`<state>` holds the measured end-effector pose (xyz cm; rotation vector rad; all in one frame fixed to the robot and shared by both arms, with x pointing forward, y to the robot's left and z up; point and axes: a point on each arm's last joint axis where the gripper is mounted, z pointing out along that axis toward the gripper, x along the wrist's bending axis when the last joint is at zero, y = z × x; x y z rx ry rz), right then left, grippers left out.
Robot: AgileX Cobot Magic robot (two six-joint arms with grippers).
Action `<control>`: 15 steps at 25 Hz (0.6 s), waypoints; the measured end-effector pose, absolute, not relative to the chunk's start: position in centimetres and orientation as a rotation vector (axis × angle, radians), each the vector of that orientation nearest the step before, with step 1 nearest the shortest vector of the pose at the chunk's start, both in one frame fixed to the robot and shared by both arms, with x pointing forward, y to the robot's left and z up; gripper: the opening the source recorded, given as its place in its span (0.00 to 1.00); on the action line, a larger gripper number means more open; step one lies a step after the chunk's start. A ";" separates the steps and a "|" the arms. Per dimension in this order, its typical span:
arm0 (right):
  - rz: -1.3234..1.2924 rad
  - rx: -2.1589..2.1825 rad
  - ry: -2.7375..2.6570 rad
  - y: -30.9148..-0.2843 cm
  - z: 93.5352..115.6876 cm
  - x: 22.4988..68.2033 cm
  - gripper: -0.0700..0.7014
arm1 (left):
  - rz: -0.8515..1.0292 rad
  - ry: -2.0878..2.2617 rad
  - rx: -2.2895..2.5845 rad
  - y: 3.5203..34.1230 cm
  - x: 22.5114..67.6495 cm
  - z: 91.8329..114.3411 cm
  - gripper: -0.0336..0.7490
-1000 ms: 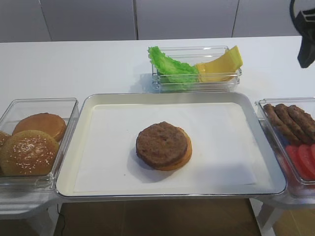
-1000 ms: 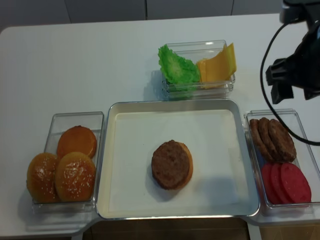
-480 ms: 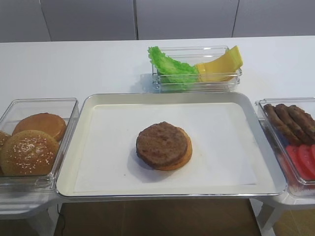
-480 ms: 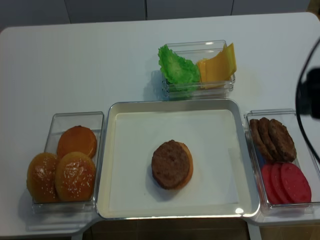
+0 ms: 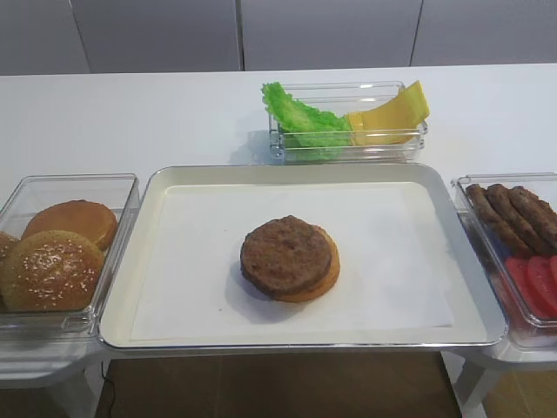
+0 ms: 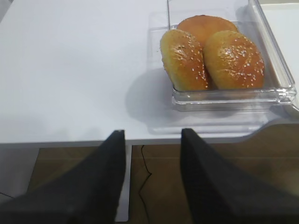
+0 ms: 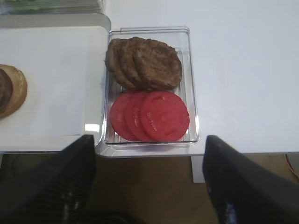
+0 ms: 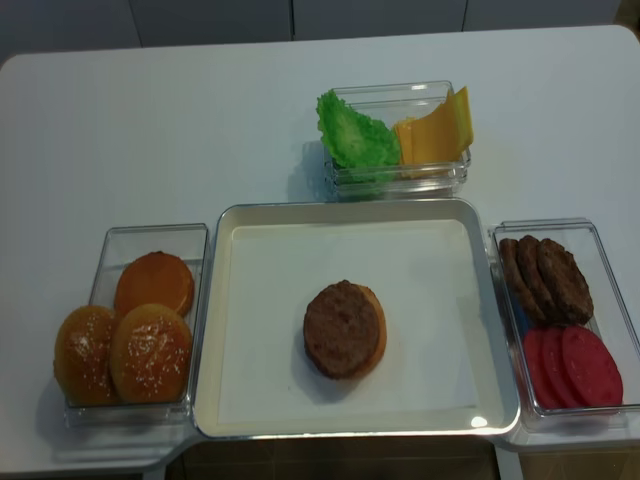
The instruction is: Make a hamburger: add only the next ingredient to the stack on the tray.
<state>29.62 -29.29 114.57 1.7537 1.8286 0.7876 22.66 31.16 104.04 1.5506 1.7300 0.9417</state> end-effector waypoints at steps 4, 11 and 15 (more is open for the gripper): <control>0.866 1.689 1.779 -29.9 114.2 26.6 0.81 | 0.942 1.730 1.551 31.2 22.7 104.0 0.42; 0.991 1.563 1.800 -29.9 112.9 23.4 0.81 | 0.942 1.730 1.551 31.2 22.7 104.0 0.42; 1.031 1.537 1.799 -29.9 111.3 22.1 0.79 | 0.942 1.730 1.551 31.2 22.7 104.0 0.42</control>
